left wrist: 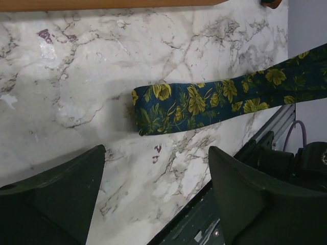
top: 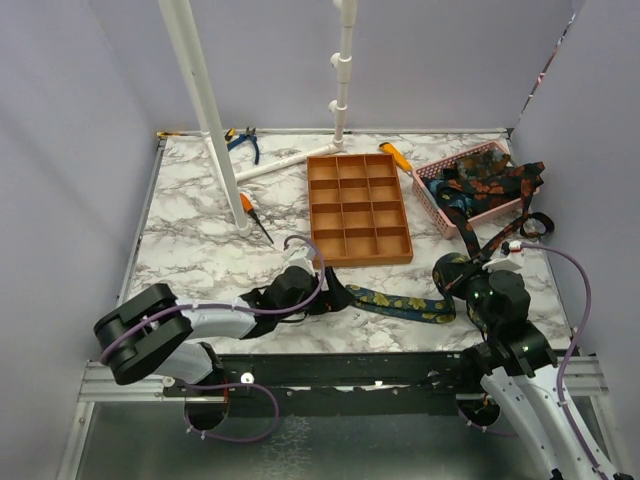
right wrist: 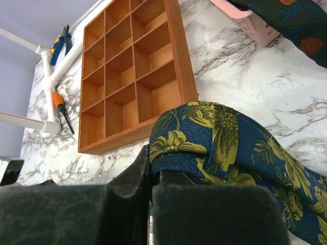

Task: Roll the ties
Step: Flatten out the tie at the center of the board.

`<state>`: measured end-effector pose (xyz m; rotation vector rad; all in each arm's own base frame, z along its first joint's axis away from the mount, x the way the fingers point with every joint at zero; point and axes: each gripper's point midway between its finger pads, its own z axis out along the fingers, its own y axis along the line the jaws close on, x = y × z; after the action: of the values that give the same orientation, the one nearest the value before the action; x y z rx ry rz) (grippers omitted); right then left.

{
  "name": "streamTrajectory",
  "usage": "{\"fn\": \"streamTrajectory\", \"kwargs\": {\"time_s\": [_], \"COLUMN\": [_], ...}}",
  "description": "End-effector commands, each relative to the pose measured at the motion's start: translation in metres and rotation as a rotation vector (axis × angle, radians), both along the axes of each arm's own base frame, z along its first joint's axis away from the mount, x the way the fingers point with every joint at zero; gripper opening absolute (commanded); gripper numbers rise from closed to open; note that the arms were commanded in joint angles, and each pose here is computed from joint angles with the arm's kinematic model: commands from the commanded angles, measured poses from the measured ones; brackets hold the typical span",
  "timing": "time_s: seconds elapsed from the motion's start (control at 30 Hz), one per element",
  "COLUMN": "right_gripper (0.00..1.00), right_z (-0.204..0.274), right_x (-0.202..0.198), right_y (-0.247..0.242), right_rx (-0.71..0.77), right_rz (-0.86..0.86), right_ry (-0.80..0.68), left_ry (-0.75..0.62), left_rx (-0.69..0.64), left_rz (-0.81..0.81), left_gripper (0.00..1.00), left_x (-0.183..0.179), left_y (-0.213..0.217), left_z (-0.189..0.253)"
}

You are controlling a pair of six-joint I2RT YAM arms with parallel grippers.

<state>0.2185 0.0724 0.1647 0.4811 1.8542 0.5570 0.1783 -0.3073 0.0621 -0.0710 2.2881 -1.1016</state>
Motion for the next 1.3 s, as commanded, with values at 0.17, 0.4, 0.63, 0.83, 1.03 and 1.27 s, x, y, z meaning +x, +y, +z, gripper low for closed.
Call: {"fn": "streamTrajectory", "kwargs": {"time_s": [0.17, 0.4, 0.63, 0.83, 1.03, 1.27], "right_gripper": [0.00, 0.00, 0.00, 0.02, 0.45, 0.77], "right_z": [0.006, 0.007, 0.013, 0.013, 0.001, -0.026], "right_x": [-0.002, -0.002, -0.003, 0.000, 0.005, 0.016], "right_y": [0.004, 0.006, 0.006, 0.002, -0.004, -0.005], "right_rx": [0.008, 0.009, 0.015, -0.002, 0.013, 0.061], "right_rz": [0.028, 0.039, 0.041, 0.016, -0.048, -0.122], "right_ry": [-0.019, -0.029, -0.033, -0.004, 0.038, 0.135], "left_ry": [0.050, 0.073, 0.043, -0.056, -0.126, -0.096], "left_rx": [-0.042, 0.015, 0.051, 0.184, 0.241, 0.196], "left_rz": [-0.076, -0.043, -0.036, 0.113, 0.321, 0.420], "left_gripper": [0.67, 0.39, 0.00, 0.00, 0.00, 0.00], "left_x": [0.016, 0.022, 0.016, 0.017, 0.013, -0.005], "left_y": [-0.036, -0.029, -0.012, 0.051, 0.120, 0.156], "left_z": [-0.012, -0.034, -0.038, -0.022, 0.000, -0.013]}}
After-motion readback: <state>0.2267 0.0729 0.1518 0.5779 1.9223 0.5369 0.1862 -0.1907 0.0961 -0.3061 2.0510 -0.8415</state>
